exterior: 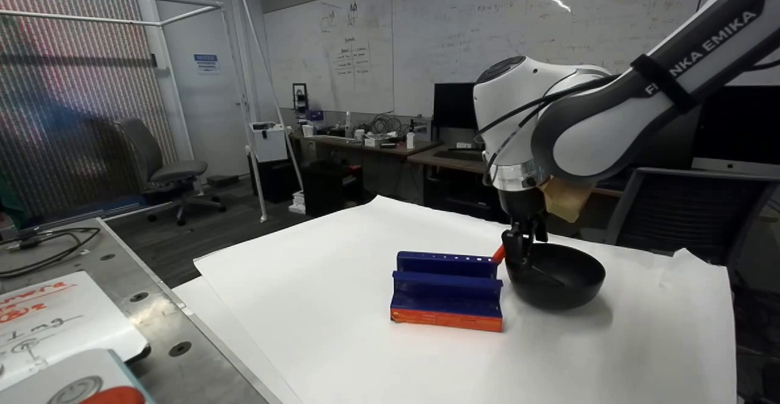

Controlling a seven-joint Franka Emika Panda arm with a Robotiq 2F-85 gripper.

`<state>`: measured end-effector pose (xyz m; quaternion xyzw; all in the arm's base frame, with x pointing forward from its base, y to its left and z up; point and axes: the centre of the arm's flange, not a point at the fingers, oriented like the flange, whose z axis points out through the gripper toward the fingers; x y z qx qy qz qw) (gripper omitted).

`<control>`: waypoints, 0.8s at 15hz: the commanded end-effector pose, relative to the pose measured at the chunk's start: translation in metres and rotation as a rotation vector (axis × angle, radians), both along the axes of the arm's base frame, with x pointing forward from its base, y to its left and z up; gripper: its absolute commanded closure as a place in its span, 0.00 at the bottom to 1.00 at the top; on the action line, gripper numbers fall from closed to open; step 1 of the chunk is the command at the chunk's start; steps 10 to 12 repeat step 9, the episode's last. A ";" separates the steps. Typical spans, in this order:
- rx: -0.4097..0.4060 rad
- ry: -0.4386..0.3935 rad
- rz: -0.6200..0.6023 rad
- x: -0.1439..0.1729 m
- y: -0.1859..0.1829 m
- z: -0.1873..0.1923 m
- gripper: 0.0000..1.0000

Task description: Remove the screwdriver from the object and put it in the bowl

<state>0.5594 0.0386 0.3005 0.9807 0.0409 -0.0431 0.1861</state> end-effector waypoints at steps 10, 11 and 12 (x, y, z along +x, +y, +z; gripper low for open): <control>0.480 -0.305 -0.104 -0.040 -0.044 0.138 0.00; 0.480 -0.305 -0.104 -0.040 -0.044 0.138 0.00; 0.480 -0.305 -0.104 -0.040 -0.044 0.138 0.00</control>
